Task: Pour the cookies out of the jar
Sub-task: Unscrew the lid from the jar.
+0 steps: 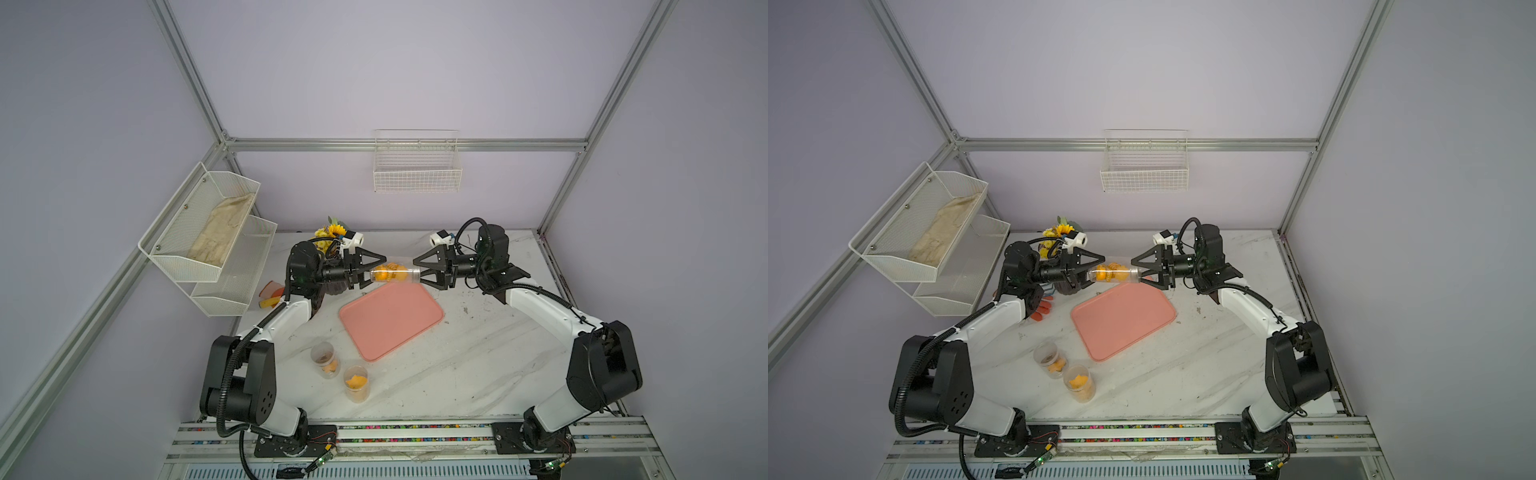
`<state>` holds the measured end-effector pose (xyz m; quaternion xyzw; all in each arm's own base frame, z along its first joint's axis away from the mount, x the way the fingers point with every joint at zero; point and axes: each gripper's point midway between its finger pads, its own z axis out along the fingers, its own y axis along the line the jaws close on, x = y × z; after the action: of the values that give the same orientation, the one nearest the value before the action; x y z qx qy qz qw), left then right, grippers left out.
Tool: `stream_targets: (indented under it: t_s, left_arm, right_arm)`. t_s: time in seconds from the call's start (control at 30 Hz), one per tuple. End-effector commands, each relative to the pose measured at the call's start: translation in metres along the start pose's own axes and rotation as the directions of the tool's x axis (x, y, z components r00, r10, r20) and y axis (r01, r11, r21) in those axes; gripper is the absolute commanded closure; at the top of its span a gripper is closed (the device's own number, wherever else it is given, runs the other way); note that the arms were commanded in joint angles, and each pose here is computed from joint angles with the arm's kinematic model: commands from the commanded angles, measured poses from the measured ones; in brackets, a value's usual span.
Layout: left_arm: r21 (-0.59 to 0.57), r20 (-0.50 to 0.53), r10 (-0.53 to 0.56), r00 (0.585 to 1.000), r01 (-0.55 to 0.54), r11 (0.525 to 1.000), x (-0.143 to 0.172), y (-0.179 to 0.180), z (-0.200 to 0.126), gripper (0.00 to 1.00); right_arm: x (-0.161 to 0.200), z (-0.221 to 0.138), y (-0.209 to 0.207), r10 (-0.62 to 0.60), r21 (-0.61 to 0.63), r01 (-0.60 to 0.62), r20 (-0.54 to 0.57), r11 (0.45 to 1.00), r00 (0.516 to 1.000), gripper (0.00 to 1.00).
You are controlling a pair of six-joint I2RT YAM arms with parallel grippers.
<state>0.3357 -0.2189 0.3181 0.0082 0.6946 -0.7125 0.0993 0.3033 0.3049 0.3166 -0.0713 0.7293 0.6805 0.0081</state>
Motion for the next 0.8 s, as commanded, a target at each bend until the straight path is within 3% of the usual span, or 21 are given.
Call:
stream_targets:
  t_s: [0.0, 0.13, 0.3, 0.47, 0.63, 0.77]
  left_arm:
    - [0.021, 0.013, 0.056, 0.998, -0.056, 0.998, -0.003, -0.019, 0.0, 0.36]
    - [0.02, 0.013, 0.052, 0.999, -0.052, 0.998, -0.005, -0.018, 0.001, 0.36]
    - [0.023, 0.012, 0.05, 0.999, -0.051, 0.998, -0.006, -0.018, 0.001, 0.36]
    - [0.026, 0.009, 0.049, 0.999, -0.049, 0.998, -0.005, -0.018, 0.002, 0.37]
    - [0.024, 0.007, 0.037, 0.999, -0.037, 0.999, -0.004, -0.015, 0.002, 0.39]
    - [0.023, 0.007, 0.031, 1.0, -0.031, 0.999, -0.006, -0.013, 0.003, 0.4]
  right_arm:
    - [0.015, -0.003, 0.0, -0.132, 0.043, 0.133, -0.024, 0.99, 0.991, 0.45]
    - [0.014, -0.009, -0.014, -0.297, 0.131, 0.291, 0.033, 0.948, 0.954, 0.44]
    - [0.016, -0.007, -0.021, -0.452, 0.114, 0.448, 0.007, 0.887, 0.892, 0.44]
    - [0.015, -0.008, -0.022, -0.675, 0.124, 0.67, -0.009, 0.732, 0.738, 0.44]
    - [-0.003, -0.008, -0.023, -0.802, 0.191, 0.787, 0.002, 0.587, 0.597, 0.44]
    - [-0.006, -0.01, -0.018, -0.898, 0.226, 0.875, -0.002, 0.427, 0.439, 0.46]
